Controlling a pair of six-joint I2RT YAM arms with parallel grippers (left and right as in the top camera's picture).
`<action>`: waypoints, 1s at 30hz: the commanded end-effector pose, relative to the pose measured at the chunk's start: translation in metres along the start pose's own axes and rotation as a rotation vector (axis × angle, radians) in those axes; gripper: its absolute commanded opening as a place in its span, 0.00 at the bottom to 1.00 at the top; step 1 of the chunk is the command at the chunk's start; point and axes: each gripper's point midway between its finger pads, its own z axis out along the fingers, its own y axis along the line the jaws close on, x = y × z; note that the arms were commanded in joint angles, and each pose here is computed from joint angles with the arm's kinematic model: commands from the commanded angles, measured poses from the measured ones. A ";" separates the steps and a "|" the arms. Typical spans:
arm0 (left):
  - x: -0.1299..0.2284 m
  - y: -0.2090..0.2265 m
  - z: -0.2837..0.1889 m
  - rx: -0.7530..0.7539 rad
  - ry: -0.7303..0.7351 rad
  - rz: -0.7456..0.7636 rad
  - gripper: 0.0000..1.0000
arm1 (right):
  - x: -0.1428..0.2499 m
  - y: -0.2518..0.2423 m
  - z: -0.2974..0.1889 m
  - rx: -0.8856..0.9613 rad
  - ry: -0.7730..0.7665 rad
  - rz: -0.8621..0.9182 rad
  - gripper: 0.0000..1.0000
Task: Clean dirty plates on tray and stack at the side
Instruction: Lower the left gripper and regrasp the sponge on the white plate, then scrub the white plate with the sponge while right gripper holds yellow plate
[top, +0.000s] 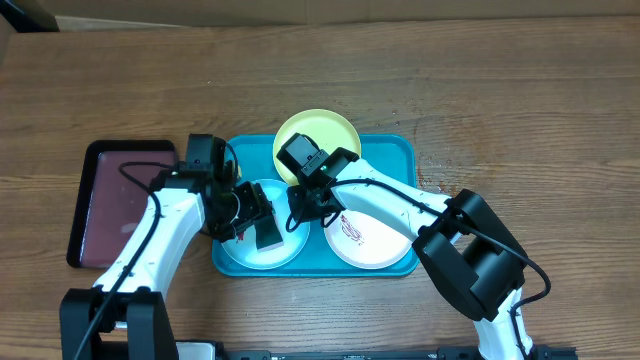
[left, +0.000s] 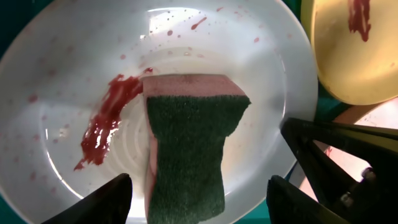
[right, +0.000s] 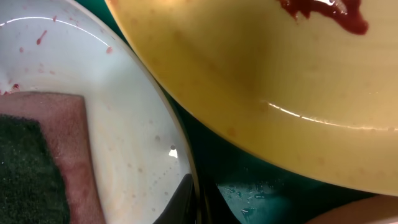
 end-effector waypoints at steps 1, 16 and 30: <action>0.005 0.002 0.008 0.009 0.025 0.046 0.69 | -0.002 -0.004 -0.001 0.000 -0.004 0.011 0.04; 0.001 0.013 0.039 -0.027 0.082 0.088 0.45 | -0.002 -0.003 -0.001 -0.006 -0.001 0.010 0.04; -0.012 0.014 0.017 -0.108 0.069 0.123 0.57 | -0.002 -0.003 -0.001 -0.006 -0.001 0.010 0.04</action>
